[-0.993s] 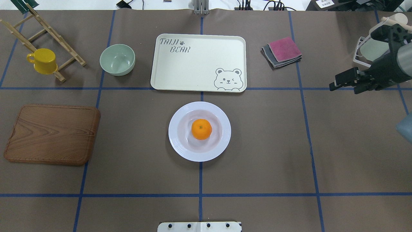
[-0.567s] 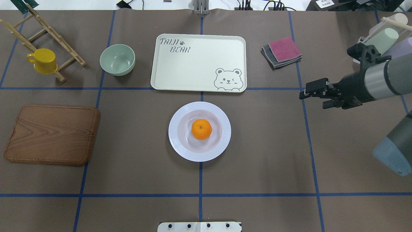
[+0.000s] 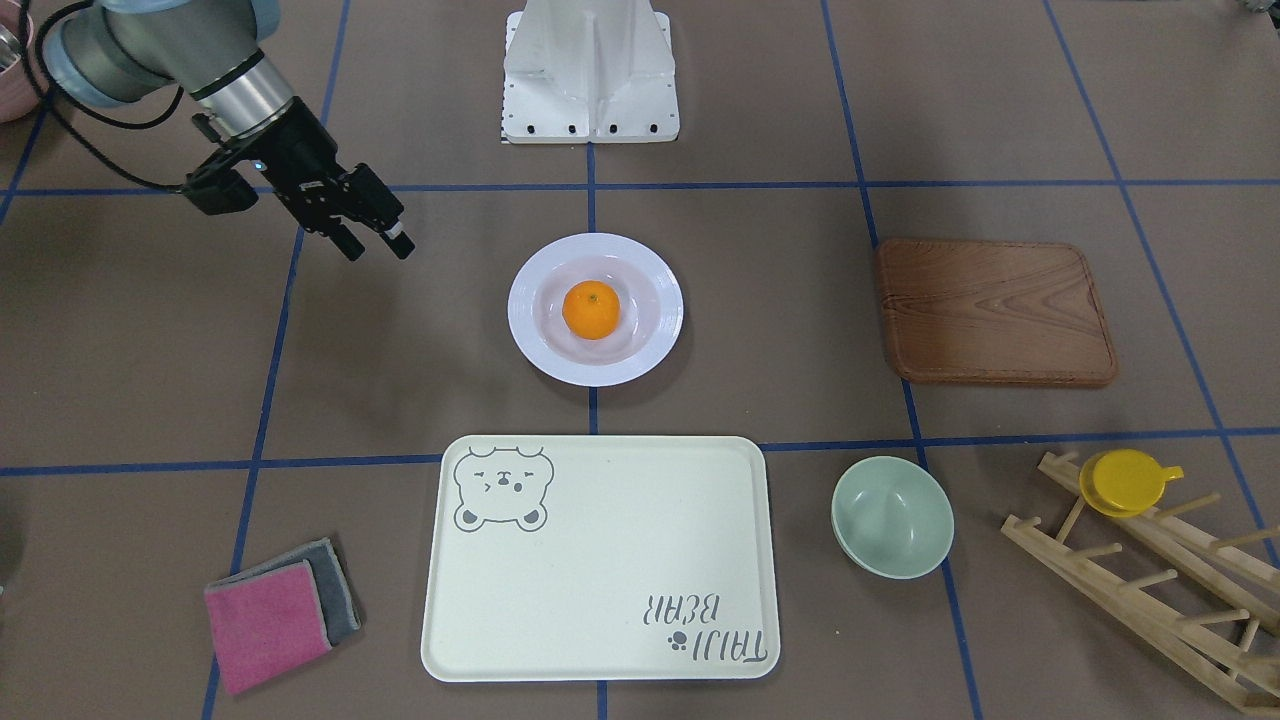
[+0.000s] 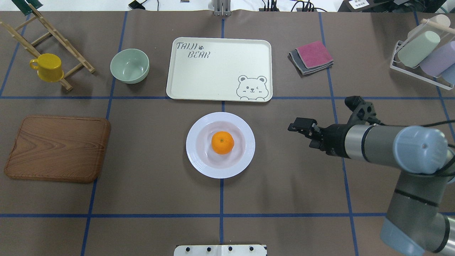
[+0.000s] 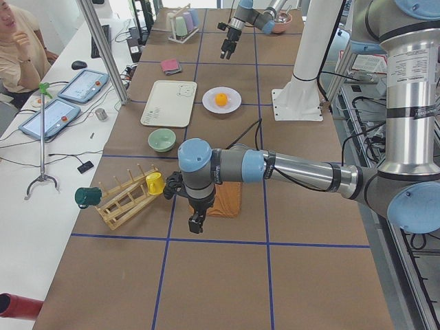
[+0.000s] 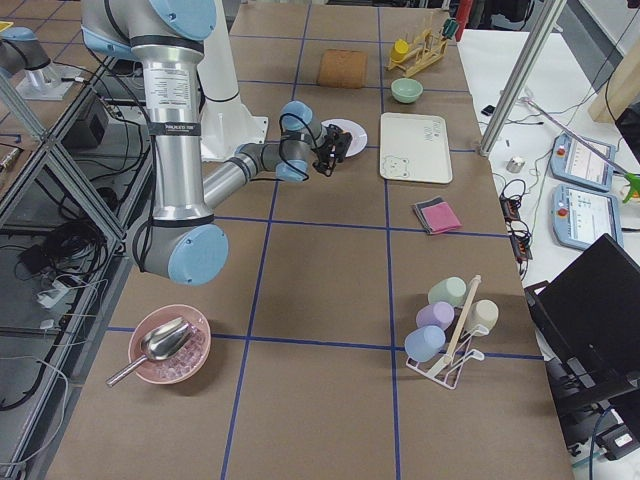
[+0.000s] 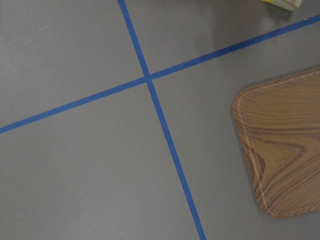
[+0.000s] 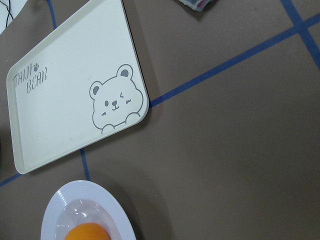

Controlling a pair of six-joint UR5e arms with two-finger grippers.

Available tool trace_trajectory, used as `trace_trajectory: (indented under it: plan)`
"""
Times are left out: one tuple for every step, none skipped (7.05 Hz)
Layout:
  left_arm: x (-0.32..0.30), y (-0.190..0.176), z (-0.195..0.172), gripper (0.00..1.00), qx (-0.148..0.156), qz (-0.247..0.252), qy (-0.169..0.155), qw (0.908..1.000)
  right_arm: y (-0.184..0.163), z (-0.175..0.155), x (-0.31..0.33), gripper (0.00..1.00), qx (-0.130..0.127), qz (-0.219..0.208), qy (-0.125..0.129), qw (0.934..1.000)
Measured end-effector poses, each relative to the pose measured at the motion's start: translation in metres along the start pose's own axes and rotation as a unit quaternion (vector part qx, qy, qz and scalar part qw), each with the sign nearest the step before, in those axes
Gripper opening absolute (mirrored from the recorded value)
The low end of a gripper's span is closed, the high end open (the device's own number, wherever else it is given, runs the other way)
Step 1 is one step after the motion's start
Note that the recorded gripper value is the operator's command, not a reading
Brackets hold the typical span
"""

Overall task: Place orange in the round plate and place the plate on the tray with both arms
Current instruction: 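Move the right gripper to the near rim of the white plate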

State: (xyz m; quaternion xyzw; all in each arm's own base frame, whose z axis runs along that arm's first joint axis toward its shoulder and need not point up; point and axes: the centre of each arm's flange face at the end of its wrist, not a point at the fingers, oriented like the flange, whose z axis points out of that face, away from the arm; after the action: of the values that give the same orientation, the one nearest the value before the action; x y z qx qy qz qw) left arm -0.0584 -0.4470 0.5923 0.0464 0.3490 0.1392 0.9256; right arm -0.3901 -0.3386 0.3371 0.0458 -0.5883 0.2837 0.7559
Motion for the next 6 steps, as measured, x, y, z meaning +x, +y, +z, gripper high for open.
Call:
trace_trajectory:
  plan:
    - [-0.001,0.001,0.001,0.99,-0.001,-0.001,0.001,1.0000,0.031,0.016,0.002,0.98,0.014,0.033,-0.008,0.9993]
    - [-0.001,0.002,0.002,0.99,-0.002,-0.002,0.001,1.0000,0.061,0.038,-0.005,0.96,0.025,0.060,-0.019,0.9977]
    - [-0.001,0.003,0.002,0.99,-0.002,-0.003,0.001,1.0000,0.085,0.062,-0.014,0.90,0.032,0.078,-0.027,0.9960]
    - [-0.002,0.003,0.003,0.99,-0.003,-0.003,0.001,1.0000,0.101,0.077,-0.024,0.87,0.033,0.094,-0.034,0.9945]
    - [-0.002,0.004,0.003,0.99,-0.003,-0.003,0.001,1.0000,0.112,0.086,-0.033,0.86,0.033,0.107,-0.040,0.9930]
    - [-0.002,0.004,0.003,0.99,-0.003,-0.004,0.001,1.0000,0.119,0.094,-0.039,0.86,0.032,0.112,-0.042,0.9923]
